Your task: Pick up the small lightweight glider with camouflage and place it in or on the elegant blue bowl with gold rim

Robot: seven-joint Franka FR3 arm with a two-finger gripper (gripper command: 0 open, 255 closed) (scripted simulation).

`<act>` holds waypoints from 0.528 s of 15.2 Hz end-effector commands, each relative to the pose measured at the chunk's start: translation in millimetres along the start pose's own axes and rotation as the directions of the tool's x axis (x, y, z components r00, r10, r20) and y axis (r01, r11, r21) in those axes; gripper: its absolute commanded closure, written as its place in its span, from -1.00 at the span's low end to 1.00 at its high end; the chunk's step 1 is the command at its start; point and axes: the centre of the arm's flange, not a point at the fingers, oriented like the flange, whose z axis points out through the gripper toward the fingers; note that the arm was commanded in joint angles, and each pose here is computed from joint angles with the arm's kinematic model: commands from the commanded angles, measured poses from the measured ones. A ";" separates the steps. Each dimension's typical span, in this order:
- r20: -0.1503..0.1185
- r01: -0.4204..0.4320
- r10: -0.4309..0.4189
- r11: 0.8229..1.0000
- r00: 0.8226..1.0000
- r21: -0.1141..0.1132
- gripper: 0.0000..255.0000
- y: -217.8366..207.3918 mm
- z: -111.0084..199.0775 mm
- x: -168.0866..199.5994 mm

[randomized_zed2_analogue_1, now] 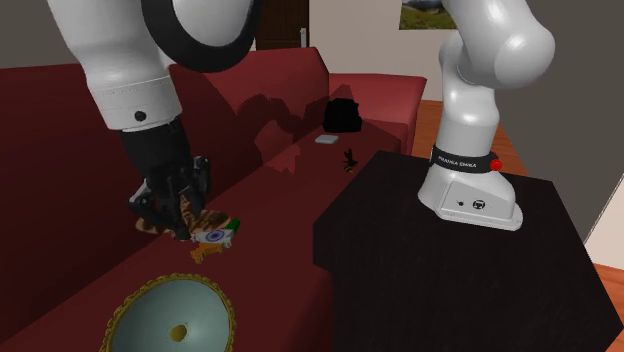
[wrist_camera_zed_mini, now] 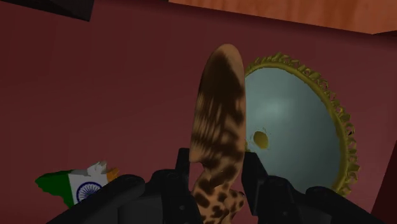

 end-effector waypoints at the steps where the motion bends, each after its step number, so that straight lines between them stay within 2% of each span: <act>1: 0.000 -0.001 0.001 1.000 1.000 0.000 1.00 -28.8 -1.1 -1.1; 4: 0.000 -0.001 0.001 1.000 1.000 0.000 1.00 -66.7 -3.4 -1.2; 8: 0.000 -0.001 0.001 1.000 1.000 0.000 1.00 -67.8 17.5 1.6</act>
